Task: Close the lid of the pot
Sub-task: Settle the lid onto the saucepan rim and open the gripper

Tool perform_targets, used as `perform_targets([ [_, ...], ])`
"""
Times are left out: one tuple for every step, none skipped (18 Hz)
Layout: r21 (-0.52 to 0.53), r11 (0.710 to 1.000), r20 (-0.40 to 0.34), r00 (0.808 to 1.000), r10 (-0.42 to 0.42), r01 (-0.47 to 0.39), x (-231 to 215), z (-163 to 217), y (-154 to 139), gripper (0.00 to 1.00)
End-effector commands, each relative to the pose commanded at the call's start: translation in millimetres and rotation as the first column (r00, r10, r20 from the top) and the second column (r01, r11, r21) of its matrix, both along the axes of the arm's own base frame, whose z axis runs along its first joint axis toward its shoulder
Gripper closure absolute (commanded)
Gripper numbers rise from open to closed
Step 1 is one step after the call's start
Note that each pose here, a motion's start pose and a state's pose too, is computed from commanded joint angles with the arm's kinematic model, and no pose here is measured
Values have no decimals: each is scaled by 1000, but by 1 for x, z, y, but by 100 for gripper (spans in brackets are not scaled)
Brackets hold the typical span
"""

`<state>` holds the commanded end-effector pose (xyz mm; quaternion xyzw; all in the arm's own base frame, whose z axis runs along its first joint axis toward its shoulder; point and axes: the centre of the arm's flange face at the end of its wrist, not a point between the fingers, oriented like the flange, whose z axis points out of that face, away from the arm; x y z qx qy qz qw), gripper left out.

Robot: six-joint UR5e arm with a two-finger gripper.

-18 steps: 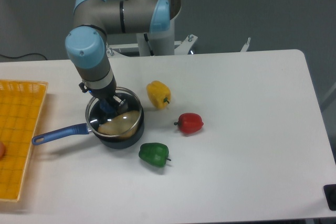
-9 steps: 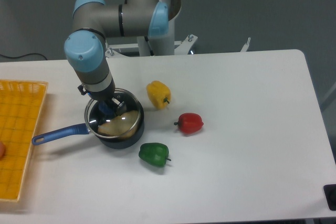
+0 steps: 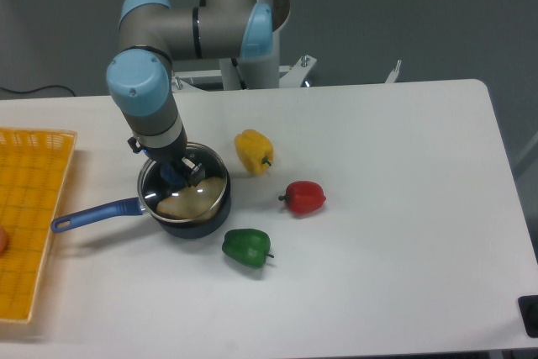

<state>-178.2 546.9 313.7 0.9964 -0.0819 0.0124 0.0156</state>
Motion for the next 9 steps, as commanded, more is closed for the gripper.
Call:
perform_targets([
  [1, 1000, -1, 1000, 0, 0, 0, 0, 0, 40],
  [0, 1000, 0, 1000, 0, 0, -1, -1, 1, 40],
  [-3, 1000, 2, 1000, 2, -2, -1, -2, 0, 40],
  [-5, 1000, 3, 1000, 2, -2, -1, -3, 1, 40],
  [-4, 1000, 2, 1000, 2, -2, -1, -3, 1, 40],
  [-4, 1000, 2, 1000, 2, -2, -2, -3, 1, 40],
  [-8, 1000, 5, 1000, 3, -3, -3, -6, 1, 40],
  [-9, 1000, 6, 1000, 2, -2, -2, -7, 1, 40],
  [-11, 1000, 8, 1000, 2, -2, -2, -8, 2, 40],
])
